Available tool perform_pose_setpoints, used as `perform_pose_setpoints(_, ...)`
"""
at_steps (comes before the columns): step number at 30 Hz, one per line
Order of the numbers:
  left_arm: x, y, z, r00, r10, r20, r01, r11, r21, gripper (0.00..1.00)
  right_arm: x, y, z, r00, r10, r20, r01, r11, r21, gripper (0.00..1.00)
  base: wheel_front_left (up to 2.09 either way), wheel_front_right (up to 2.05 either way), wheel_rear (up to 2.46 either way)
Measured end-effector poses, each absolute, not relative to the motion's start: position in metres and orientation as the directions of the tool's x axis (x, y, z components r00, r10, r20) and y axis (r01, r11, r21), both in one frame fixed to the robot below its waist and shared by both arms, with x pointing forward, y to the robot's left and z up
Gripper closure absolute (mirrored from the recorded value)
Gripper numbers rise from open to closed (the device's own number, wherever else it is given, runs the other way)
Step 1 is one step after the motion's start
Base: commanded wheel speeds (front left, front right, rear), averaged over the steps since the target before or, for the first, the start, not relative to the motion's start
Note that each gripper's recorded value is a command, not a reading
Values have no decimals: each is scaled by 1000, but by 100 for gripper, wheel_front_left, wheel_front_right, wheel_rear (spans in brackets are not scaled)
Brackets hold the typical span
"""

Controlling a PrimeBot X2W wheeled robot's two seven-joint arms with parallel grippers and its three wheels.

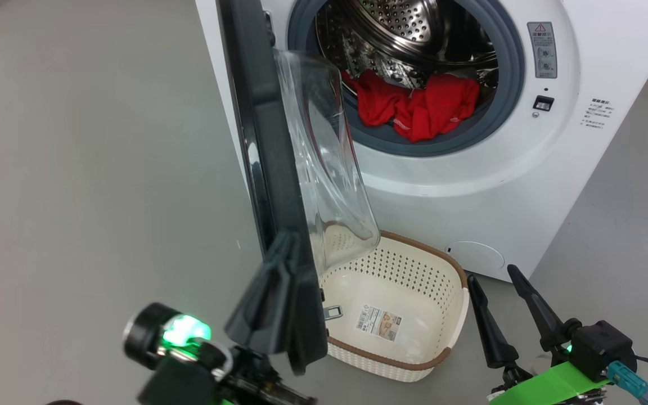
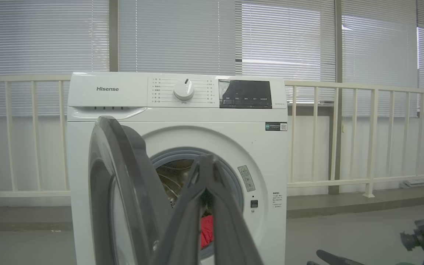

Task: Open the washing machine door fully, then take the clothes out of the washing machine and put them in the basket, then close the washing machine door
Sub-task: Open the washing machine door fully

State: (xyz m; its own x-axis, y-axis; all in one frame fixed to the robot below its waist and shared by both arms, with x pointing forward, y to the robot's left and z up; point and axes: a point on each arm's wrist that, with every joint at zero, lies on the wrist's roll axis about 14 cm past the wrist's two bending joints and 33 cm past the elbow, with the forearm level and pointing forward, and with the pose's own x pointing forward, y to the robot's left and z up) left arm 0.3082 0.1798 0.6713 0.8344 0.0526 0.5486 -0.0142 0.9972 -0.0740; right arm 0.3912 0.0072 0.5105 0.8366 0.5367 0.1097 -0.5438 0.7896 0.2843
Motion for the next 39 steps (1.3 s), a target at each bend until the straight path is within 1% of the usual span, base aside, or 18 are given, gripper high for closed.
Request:
perform_pose_setpoints(3,312,161,663,850,-7,527,49,997,-67,100,391,6,510,838,534,109,-541,790,289,0,0,0,0)
perform_pose_setpoints(8,322,138,636,899,-76,431,124,989,-85,100,391,4,509,842,529,105,-534,793,294,0,0,0,0)
perform_pose_setpoints(17,337,132,588,955,-95,282,135,983,-126,100,391,-3,504,854,512,94,-515,803,300,0,0,0,0)
perform_pose_setpoints(21,345,136,577,968,-84,237,117,984,-132,100,391,-7,503,860,502,92,-504,810,300,0,0,0,0)
perform_pose_setpoints(26,348,148,563,981,-35,192,64,987,-147,100,392,-9,502,865,494,90,-495,809,317,0,0,0,0)
perform_pose_setpoints(30,350,154,560,983,-14,182,42,988,-149,100,393,-9,500,866,493,85,-490,803,338,0,0,0,0)
perform_pose_setpoints(32,349,157,560,984,-3,181,31,988,-151,100,393,-7,499,864,497,83,-493,801,340,9,0,0,0)
perform_pose_setpoints(33,349,158,560,983,3,181,25,988,-151,100,393,-6,499,863,499,83,-495,800,339,7,0,0,0)
perform_pose_setpoints(34,349,160,560,984,13,180,15,988,-152,100,393,-5,499,861,502,82,-497,798,339,0,0,0,0)
perform_pose_setpoints(39,344,184,559,979,101,176,-74,985,-153,100,393,4,498,847,525,80,-519,785,339,0,0,0,0)
